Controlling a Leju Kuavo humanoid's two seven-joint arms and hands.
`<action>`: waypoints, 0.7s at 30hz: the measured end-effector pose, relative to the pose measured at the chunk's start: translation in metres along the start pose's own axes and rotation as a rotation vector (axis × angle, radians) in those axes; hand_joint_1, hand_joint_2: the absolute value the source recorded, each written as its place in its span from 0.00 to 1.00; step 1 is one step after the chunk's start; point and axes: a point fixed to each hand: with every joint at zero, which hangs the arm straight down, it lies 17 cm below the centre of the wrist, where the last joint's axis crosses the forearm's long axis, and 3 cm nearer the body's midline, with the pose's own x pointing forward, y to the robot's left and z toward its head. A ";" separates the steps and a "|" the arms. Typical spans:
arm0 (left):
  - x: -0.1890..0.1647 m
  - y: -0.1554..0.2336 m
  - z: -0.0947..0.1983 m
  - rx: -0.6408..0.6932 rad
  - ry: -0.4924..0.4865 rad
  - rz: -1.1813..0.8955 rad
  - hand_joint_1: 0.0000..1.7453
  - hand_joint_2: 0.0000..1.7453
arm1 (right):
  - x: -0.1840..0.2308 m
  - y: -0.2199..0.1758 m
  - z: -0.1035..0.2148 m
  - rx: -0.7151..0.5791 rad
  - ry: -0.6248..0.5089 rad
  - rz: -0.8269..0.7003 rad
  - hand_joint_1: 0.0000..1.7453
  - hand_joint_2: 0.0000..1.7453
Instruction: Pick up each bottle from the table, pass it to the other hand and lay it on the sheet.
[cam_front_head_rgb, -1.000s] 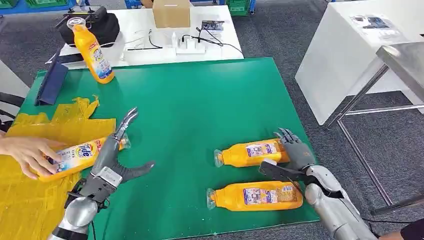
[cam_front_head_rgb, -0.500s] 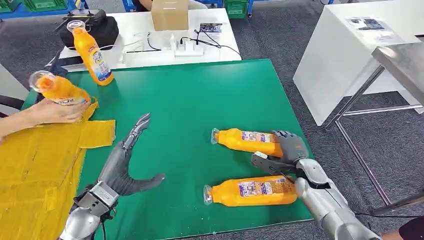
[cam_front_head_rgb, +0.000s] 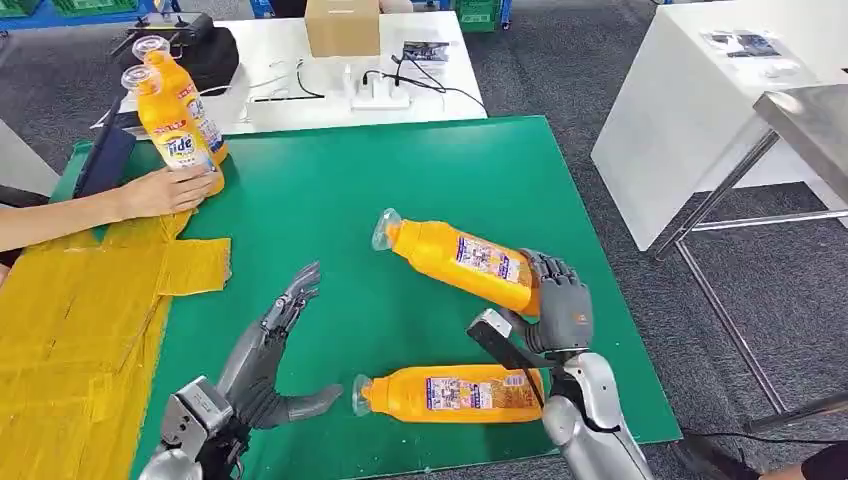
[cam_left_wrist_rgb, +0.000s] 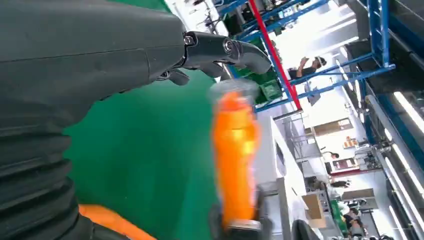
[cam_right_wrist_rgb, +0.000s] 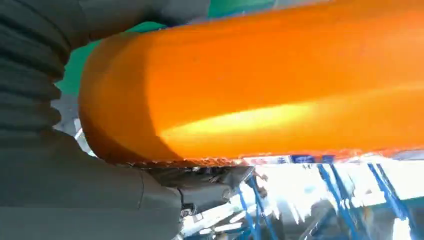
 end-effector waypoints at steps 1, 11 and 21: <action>-0.001 0.000 0.000 0.005 0.012 0.023 0.00 1.00 | 0.008 -0.010 0.000 -0.039 -0.010 -0.054 1.00 1.00; -0.025 0.013 0.003 0.107 0.133 0.294 0.00 1.00 | 0.083 -0.108 0.021 -0.381 -0.123 -0.324 1.00 1.00; -0.033 0.018 -0.004 0.128 0.157 0.365 0.00 1.00 | 0.171 -0.061 0.029 -0.139 -0.302 -0.568 1.00 1.00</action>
